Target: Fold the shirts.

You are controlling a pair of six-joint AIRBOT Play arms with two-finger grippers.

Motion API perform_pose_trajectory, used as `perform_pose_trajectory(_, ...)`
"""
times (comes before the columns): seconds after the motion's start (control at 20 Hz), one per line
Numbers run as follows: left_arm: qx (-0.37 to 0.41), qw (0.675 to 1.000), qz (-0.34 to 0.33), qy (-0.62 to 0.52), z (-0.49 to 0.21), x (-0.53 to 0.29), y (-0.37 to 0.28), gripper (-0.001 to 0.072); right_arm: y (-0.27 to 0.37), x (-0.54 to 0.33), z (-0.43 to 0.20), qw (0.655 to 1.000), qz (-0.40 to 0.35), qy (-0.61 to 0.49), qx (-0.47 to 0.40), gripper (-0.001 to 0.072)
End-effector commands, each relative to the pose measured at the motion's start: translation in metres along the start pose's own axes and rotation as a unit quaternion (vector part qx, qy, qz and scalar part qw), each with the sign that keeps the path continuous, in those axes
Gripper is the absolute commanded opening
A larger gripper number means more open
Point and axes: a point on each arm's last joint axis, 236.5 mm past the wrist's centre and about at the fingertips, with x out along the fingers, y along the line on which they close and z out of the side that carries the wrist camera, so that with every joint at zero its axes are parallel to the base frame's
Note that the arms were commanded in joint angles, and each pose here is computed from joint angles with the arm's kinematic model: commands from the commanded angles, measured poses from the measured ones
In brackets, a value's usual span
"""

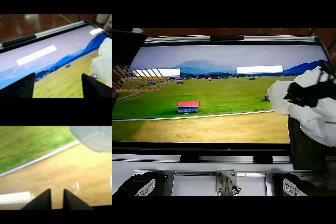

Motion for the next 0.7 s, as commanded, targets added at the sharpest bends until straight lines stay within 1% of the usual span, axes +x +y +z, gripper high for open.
perform_pose_trajectory(0.0,0.024,0.999,0.033,0.024,-0.012,0.004,0.019,0.0378,0.004,0.058,0.043,0.987,-0.113,0.007,-0.110,0.0116)
perform_pose_trajectory(0.05,0.026,0.998,0.039,0.033,-0.017,0.008,0.025,0.0198,0.004,0.066,0.056,0.986,-0.118,0.003,-0.113,0.0108)
perform_pose_trajectory(0.1,0.025,0.998,0.042,0.041,-0.022,0.014,0.030,0.0139,0.006,0.076,0.063,0.987,-0.118,0.007,-0.112,0.0059)
perform_pose_trajectory(0.25,0.014,0.997,0.040,0.062,-0.038,0.031,0.040,0.0130,-0.009,0.100,0.069,0.984,-0.133,0.032,-0.110,0.0058)
perform_pose_trajectory(0.4,0.006,0.996,0.041,0.073,-0.048,0.043,0.048,0.0130,-0.023,0.122,0.055,0.974,-0.143,0.084,-0.154,0.0058)
perform_pose_trajectory(0.65,0.005,0.997,0.056,0.051,-0.040,0.049,0.058,0.0130,-0.051,0.145,0.053,0.961,-0.187,0.110,-0.172,0.0058)
